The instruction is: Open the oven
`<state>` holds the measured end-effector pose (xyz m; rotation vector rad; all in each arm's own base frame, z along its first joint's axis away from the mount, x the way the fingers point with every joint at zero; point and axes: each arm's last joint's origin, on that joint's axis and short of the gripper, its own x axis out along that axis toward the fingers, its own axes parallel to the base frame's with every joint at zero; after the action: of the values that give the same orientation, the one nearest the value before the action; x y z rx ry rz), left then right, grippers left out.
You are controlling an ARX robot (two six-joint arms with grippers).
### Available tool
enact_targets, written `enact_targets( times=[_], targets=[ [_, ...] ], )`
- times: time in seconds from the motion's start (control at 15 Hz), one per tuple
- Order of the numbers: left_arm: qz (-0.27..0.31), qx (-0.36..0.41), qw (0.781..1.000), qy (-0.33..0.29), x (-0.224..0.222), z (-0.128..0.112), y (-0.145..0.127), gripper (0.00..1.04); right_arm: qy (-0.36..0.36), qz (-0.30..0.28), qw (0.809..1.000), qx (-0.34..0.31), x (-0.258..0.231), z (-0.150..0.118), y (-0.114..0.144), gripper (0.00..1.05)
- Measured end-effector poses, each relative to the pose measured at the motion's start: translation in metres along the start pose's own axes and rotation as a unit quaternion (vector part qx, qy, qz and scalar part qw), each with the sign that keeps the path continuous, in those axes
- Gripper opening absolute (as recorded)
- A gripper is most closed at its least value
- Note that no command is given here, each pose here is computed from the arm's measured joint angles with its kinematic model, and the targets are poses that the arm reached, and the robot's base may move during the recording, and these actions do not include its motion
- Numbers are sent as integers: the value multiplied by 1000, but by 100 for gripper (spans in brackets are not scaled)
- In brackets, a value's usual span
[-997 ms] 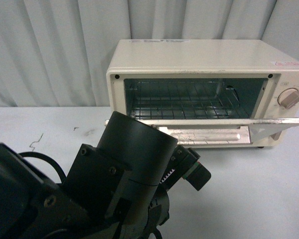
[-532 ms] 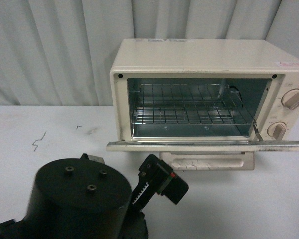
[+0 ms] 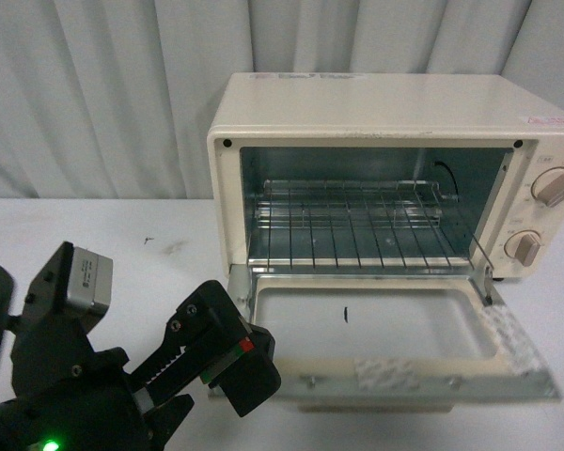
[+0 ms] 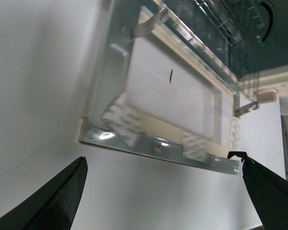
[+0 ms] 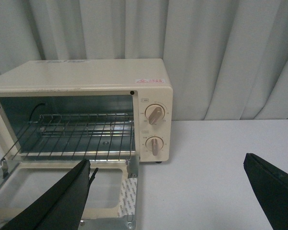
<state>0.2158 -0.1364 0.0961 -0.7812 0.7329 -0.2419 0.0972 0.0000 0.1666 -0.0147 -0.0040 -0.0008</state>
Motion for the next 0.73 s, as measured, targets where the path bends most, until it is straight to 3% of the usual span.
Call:
enact_targets(
  times=[0.27,0.53,0.6,0.73],
  targets=[
    [1,64,994,-87,-43,35,-19,98,0,0,1000,0,0,0,0,98],
    [-3,117,983,-144,-58,41,-39,97,0,0,1000,0,0,0,0,98],
    [-12,151,962,-229,-60,41,-42,89,0,0,1000,0,0,0,0,98],
    [94,280,890,-347,-92,49,-7,60,0,0,1000,0,0,0,0,98]
  ],
)
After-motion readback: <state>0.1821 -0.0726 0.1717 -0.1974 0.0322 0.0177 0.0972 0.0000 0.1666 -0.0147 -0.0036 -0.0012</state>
